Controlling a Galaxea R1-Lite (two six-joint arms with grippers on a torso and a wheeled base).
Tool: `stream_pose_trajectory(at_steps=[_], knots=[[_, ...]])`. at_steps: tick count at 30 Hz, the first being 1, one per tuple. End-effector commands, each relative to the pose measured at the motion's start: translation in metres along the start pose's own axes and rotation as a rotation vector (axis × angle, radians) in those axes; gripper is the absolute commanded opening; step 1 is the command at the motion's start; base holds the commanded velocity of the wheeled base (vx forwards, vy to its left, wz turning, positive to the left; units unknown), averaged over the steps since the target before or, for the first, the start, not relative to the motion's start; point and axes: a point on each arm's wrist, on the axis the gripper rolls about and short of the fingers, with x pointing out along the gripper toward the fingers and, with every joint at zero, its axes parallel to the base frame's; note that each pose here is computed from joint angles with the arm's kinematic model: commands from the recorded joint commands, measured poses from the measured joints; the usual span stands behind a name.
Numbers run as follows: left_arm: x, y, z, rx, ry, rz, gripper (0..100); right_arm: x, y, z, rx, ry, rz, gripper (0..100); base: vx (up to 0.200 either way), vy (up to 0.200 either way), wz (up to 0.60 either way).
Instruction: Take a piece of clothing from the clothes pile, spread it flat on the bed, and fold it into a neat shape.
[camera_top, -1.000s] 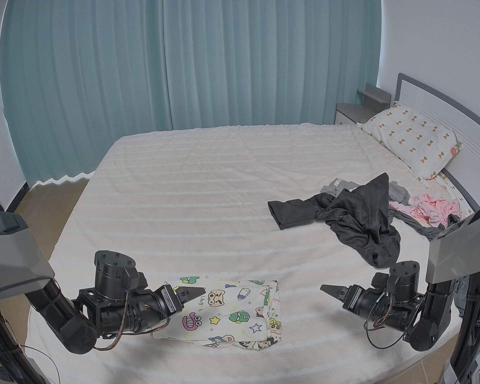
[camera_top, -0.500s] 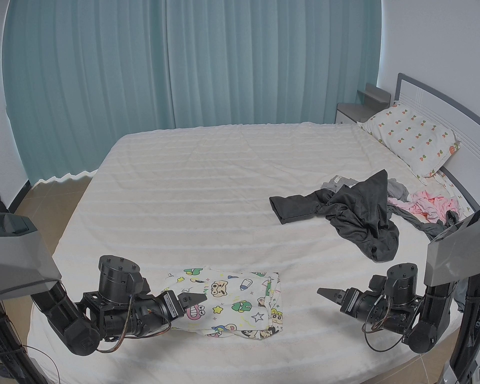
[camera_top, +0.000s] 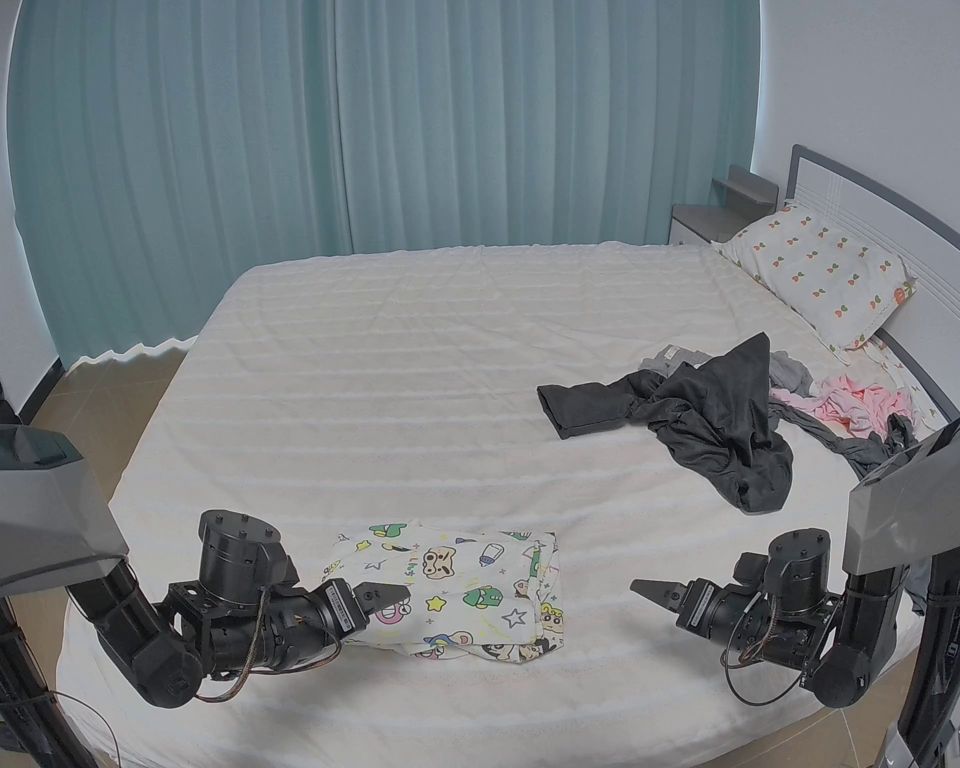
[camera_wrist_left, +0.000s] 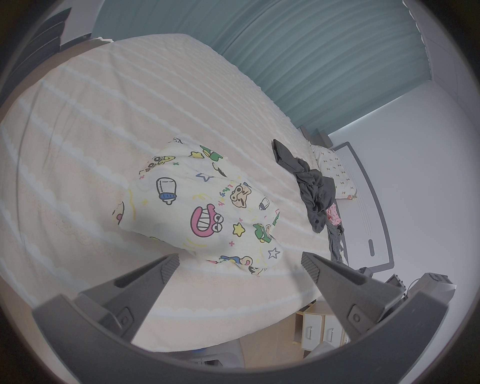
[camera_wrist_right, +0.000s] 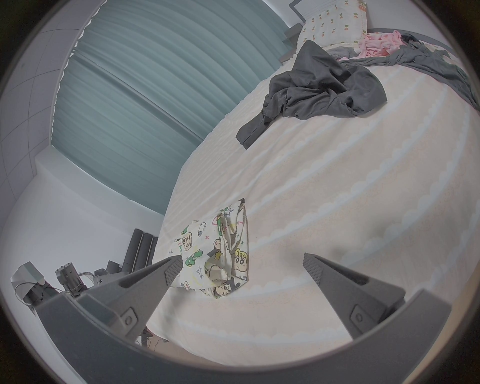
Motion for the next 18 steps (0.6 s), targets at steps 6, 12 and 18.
stream_pose_trajectory(at_steps=[6,12,18], knots=[[0.001,0.004,0.011,-0.043,-0.065,-0.038,100,0.000,0.005,-0.001,-0.010,-0.005,0.022,100,0.000,0.200,0.00],[0.002,0.006,0.013,-0.052,-0.070,-0.037,100,0.003,0.006,-0.001,-0.016,-0.016,0.017,100,0.000,0.200,0.00],[0.002,0.012,0.022,-0.074,-0.096,-0.031,100,0.012,0.015,0.000,-0.028,-0.028,0.061,100,0.000,0.200,0.00]])
